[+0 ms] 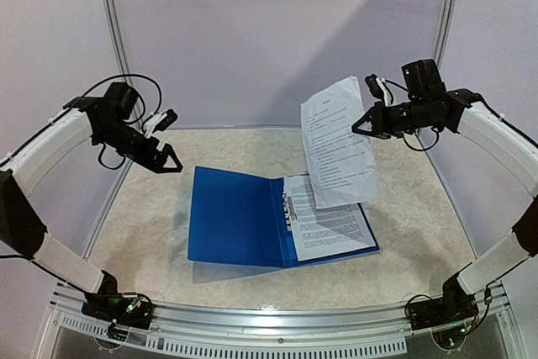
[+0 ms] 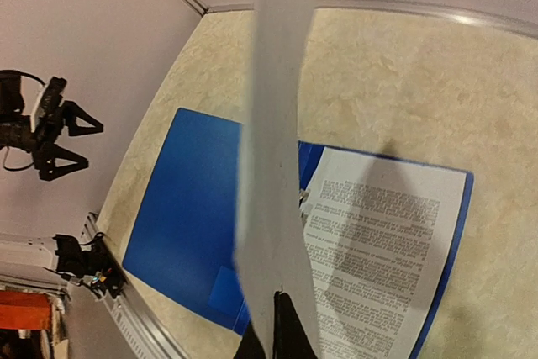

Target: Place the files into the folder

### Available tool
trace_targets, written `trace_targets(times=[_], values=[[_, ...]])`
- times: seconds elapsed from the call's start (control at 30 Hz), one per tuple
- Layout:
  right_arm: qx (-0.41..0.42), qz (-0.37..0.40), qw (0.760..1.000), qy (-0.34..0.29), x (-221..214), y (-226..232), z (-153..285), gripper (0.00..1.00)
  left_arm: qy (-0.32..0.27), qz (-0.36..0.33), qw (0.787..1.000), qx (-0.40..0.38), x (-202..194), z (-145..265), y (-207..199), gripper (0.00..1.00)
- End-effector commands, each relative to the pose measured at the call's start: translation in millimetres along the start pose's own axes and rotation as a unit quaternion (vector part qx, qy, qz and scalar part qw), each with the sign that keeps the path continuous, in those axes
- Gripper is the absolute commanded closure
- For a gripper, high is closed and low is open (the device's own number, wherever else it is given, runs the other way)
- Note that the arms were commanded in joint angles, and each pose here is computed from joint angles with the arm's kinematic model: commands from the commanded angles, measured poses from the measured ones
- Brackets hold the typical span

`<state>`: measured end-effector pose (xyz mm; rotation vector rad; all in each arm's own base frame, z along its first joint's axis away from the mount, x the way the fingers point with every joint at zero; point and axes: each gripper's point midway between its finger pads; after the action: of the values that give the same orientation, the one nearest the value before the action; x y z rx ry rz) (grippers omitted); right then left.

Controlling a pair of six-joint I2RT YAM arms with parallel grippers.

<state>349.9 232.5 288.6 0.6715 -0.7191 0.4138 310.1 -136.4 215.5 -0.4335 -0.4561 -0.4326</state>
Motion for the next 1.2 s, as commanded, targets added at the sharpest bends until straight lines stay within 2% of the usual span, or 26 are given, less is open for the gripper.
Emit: trace_targets(times=[0.0, 0.2, 0.4, 0.77, 1.17], values=[[0.055, -0.096, 0.991, 0.070, -37.9, -8.6, -7.6, 1.00, -0.006, 0.084, 0.995, -0.054, 0.1, -30.8, 0.0, 0.01], [0.106, -0.144, 0.980, 0.084, -47.9, -27.4, -23.8, 1.00, 0.030, 0.152, 0.984, -0.087, -21.0, -72.0, 5.1, 0.01], [0.122, -0.193, 0.964, 0.136, -70.0, -57.0, -46.4, 1.00, 0.067, 0.192, 0.975, -0.091, -40.2, -100.6, 13.9, 0.05], [0.128, -0.241, 0.940, 0.204, -115.8, -107.9, -85.1, 1.00, 0.084, 0.210, 0.968, -0.105, -50.4, -116.7, 15.0, 0.06], [0.117, -0.255, 0.934, 0.219, -135.6, -126.6, -106.7, 1.00, 0.093, 0.232, 0.962, -0.113, -61.3, -127.4, 15.0, 0.19]])
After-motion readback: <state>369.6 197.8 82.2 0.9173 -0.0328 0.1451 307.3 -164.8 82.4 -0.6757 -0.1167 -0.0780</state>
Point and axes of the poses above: each gripper's point midway between its finger pads, its own z axis back along the fingers, its own y axis along the line the jaws close on, x = y × z, and after that the axes turned 8 degrees about z, right-handed
